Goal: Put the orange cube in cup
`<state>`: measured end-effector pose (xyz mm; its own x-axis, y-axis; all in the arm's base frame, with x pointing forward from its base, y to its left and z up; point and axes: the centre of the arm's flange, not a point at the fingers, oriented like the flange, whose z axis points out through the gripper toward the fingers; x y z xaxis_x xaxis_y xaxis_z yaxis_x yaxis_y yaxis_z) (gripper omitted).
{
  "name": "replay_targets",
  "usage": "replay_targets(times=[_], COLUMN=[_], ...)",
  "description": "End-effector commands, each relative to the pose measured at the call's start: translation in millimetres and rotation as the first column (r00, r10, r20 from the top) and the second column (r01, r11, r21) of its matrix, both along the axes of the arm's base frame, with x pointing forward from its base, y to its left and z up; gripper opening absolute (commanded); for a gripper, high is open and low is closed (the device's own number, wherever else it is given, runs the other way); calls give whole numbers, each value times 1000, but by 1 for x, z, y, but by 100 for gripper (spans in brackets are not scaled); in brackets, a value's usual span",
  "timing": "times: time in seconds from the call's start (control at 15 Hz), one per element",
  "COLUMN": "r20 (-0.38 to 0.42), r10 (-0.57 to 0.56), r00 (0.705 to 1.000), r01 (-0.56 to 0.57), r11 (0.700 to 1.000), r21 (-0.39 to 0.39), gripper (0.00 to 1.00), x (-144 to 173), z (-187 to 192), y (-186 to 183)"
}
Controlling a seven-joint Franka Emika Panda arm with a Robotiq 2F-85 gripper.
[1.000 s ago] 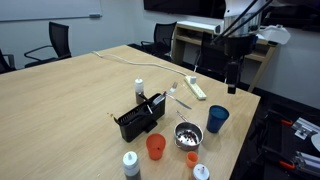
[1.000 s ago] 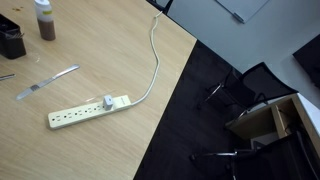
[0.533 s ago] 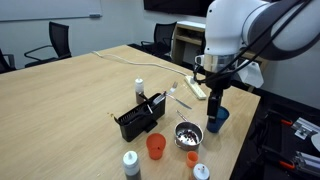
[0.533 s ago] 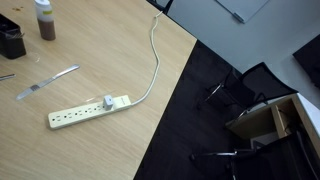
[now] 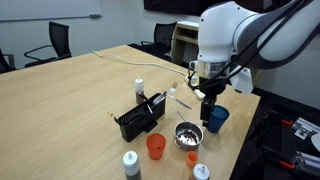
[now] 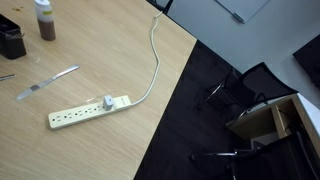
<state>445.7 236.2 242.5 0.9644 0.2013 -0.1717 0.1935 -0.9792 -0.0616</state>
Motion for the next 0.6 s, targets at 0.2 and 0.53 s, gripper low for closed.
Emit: replay_targets(times=[0.2, 0.53], r20=[4, 18], r10=[-20, -83], r00=[1000, 996], r01=[20, 83], r11=[1000, 996], r21=[-11, -13], gripper=[100, 100], x=[-3, -8], z=[-26, -66], y=[12, 33])
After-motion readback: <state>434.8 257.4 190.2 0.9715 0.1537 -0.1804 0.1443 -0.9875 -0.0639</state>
